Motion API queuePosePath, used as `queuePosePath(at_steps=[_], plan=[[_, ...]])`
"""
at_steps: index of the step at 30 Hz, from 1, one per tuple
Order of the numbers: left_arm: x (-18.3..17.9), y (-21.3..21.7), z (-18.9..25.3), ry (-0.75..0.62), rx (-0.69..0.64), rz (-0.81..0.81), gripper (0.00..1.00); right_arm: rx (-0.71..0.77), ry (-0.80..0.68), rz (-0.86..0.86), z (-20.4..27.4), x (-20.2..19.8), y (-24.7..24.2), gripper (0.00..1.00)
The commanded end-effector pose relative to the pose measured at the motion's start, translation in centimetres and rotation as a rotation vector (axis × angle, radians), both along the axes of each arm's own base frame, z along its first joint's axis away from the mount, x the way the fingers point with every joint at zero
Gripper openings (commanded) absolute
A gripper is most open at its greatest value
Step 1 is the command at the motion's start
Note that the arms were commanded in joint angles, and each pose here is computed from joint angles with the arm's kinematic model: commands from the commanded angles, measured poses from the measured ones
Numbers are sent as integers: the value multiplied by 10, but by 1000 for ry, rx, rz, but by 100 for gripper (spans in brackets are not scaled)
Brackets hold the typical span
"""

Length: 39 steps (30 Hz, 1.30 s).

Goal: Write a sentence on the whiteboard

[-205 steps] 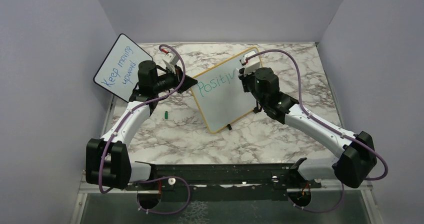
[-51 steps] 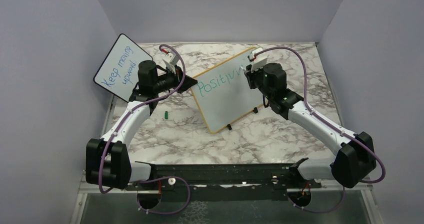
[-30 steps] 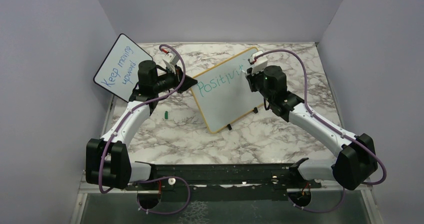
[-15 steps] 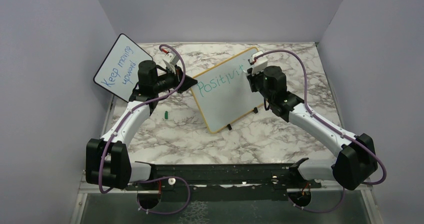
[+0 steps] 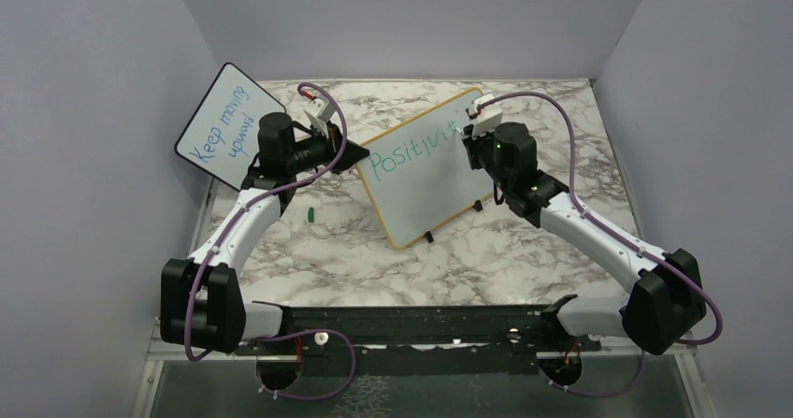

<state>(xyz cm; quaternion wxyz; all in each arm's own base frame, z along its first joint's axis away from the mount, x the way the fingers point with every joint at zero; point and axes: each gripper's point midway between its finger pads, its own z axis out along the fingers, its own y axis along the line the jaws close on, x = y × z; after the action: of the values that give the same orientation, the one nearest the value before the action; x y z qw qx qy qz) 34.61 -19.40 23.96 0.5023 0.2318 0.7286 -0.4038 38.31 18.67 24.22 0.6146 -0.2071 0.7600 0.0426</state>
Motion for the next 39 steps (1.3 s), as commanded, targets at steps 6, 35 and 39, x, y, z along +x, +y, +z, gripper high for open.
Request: queuePosePath(at_steps=[6, 35, 39], plan=[[-5, 2, -42, 92, 89, 7, 0, 38, -88, -33, 32, 7, -7, 0], [-5, 2, -41, 88, 88, 4, 0, 44, -50, -4, 19, 16, 1, 0], [-5, 2, -41, 87, 89, 5, 0, 35, -23, -13, 9, 11, -3, 0]])
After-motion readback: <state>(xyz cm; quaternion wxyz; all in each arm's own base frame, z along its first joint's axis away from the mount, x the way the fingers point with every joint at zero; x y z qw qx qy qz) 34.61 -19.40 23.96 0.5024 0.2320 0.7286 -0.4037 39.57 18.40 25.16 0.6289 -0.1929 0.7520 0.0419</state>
